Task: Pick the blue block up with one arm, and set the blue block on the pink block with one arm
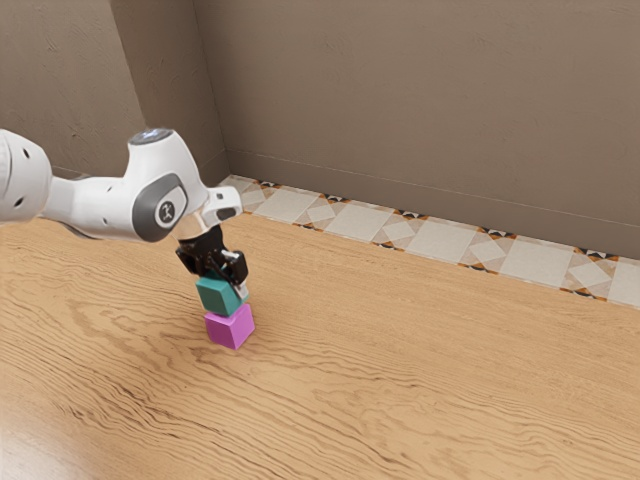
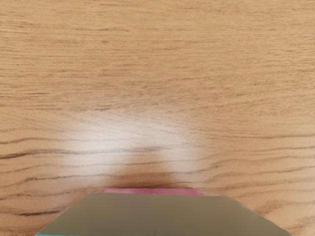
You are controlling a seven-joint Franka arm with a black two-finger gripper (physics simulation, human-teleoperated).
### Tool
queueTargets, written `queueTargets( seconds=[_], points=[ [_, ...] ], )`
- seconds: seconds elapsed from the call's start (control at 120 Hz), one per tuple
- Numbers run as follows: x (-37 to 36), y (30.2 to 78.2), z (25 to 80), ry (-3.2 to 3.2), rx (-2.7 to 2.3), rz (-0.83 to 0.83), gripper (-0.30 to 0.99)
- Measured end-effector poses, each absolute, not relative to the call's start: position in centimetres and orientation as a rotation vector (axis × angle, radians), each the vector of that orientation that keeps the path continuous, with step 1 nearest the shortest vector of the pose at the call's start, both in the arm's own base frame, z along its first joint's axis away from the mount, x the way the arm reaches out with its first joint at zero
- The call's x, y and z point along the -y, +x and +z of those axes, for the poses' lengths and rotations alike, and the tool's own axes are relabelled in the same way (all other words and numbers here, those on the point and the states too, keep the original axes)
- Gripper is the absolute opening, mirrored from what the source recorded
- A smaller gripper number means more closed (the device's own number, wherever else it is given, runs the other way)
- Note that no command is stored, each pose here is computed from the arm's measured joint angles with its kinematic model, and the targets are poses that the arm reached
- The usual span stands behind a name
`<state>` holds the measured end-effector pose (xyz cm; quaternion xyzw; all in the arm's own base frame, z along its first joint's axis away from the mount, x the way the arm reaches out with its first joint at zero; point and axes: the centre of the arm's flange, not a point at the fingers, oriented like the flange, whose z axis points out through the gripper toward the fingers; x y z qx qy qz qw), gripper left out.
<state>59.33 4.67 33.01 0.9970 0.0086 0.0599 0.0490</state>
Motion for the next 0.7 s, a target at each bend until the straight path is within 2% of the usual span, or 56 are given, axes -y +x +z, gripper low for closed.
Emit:
queueTargets(
  seconds=[0.7],
  points=[
    [-4.54, 58.90, 32.51, 3.031, -0.205, 0.151, 0.36]
  ],
)
